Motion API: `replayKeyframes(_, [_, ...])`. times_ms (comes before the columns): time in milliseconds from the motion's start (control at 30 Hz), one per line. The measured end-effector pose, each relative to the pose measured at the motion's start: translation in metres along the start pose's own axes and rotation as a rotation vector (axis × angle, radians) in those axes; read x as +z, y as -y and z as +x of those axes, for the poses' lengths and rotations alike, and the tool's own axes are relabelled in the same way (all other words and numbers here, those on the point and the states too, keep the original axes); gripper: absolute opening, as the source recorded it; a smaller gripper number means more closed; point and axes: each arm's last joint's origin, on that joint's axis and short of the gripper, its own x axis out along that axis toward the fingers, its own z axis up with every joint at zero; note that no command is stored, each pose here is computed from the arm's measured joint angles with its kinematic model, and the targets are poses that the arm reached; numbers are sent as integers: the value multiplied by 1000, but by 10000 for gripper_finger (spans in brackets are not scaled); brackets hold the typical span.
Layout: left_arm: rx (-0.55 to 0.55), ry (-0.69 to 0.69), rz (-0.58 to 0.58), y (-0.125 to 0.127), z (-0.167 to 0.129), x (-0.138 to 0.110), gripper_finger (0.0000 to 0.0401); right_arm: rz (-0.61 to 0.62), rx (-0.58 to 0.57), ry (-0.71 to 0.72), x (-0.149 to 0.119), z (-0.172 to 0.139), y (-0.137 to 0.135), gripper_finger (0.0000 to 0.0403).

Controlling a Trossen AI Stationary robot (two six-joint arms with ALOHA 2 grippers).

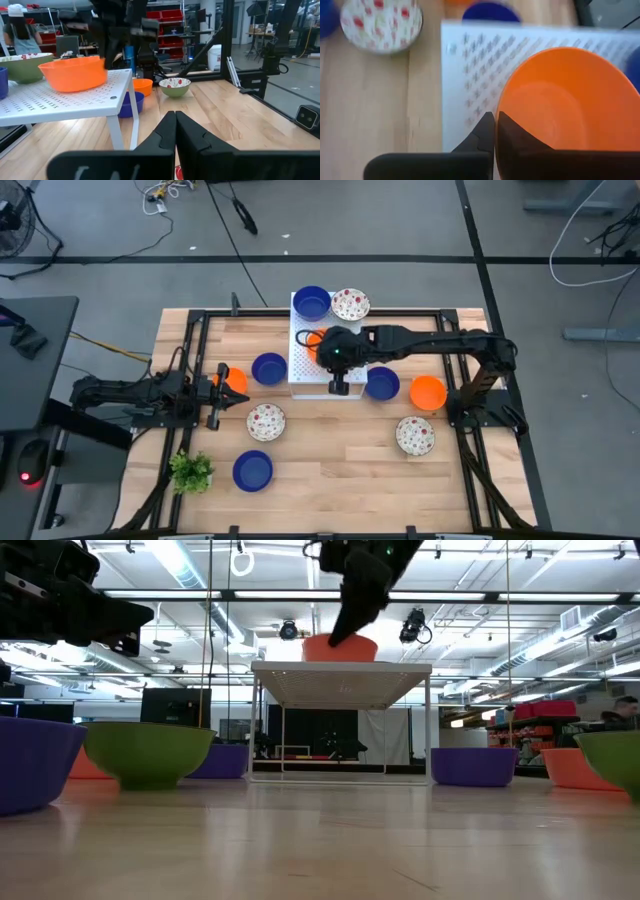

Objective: Pick & Place Mini bowls
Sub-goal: Put the middle orange bowl on the shelf

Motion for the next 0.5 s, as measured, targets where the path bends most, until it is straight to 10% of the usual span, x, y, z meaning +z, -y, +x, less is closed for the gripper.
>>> replayKeyframes(500, [0, 0, 0, 0, 0, 0, 5, 9, -15, 27, -4, 9, 1, 36])
